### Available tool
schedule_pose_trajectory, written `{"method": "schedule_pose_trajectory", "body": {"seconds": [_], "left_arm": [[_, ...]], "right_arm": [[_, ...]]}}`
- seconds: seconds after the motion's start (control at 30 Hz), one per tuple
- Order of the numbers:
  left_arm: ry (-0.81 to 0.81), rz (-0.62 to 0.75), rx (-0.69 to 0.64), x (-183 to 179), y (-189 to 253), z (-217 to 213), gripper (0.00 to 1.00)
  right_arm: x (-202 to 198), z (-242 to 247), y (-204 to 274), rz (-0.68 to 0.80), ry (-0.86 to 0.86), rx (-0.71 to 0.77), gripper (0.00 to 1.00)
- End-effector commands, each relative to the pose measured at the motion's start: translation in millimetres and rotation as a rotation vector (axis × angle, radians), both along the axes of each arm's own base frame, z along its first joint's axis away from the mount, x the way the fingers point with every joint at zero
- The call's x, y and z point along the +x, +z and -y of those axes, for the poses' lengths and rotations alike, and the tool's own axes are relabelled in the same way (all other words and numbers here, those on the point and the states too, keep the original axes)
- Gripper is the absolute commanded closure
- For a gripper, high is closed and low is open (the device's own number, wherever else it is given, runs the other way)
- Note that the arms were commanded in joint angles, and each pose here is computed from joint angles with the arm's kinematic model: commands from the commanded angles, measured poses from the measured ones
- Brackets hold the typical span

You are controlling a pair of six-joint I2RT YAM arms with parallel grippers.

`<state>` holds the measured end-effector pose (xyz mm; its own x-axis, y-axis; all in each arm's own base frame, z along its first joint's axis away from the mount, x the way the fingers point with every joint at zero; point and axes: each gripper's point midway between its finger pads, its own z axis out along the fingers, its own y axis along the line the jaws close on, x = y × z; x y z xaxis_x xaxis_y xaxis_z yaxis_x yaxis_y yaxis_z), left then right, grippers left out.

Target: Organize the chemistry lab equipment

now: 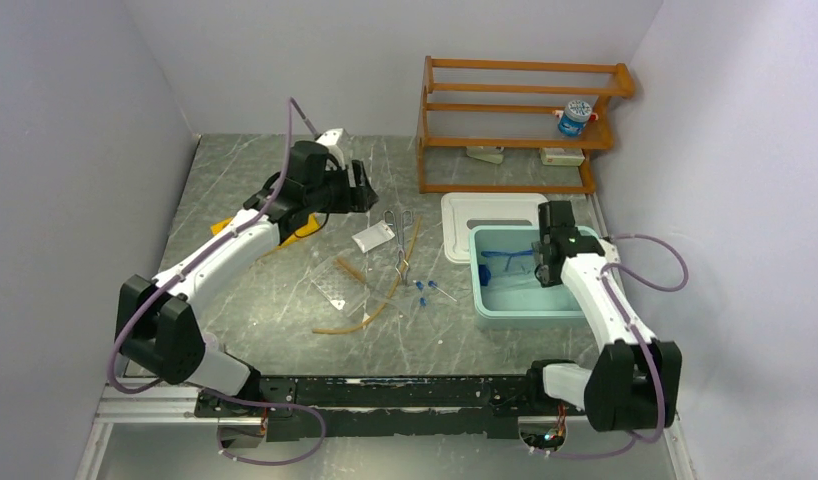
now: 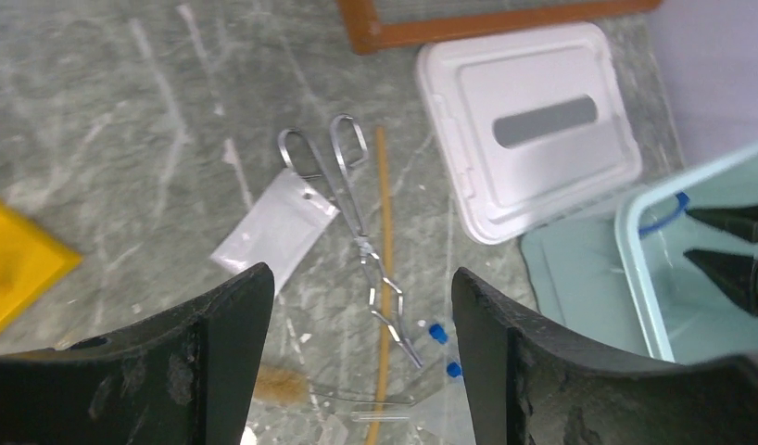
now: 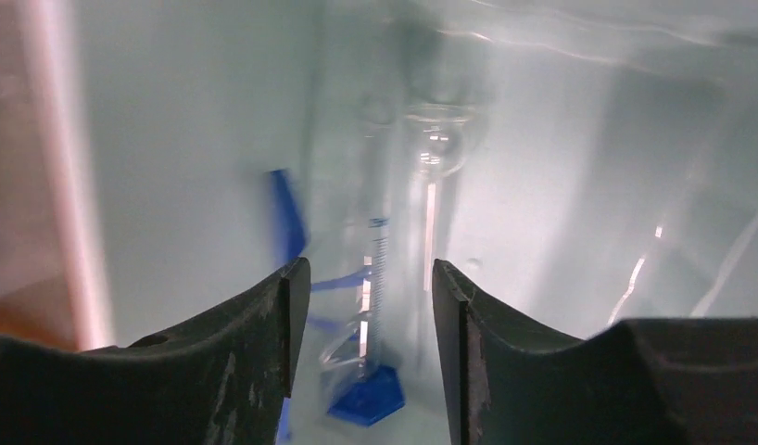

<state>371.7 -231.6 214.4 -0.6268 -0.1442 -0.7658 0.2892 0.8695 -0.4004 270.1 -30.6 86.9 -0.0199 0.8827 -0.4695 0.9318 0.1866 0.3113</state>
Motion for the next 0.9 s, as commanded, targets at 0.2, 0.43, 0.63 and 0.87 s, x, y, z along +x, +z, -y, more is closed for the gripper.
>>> {"method": "schedule_pose_trajectory", "body": {"seconds": [0.2, 0.43, 0.63, 0.87], "left_arm": [[-0.183, -0.185, -0.039, -22.9, -65.2, 65.3, 0.27], [-0.214, -0.324, -0.008, -34.3, -121.6, 96.0, 0.43], [-0.183, -0.344, 0.066, -29.5, -152.2, 107.6, 0.5], [-0.084, -0.32, 0.148, -17.0, -171.9, 104.4, 0.61]], "right_arm": [[2.0, -1.9, 69.8, 0.161, 0.219, -0.09, 0.41], [17.4, -13.5, 94.6, 0.214, 0.43, -0.149, 0.41], [26.8, -29.3, 96.0, 0.248, 0.567, -0.14, 0.42], [33.0, -38.9, 93.3, 0.254, 0.638, -0.123, 0.42]]}}
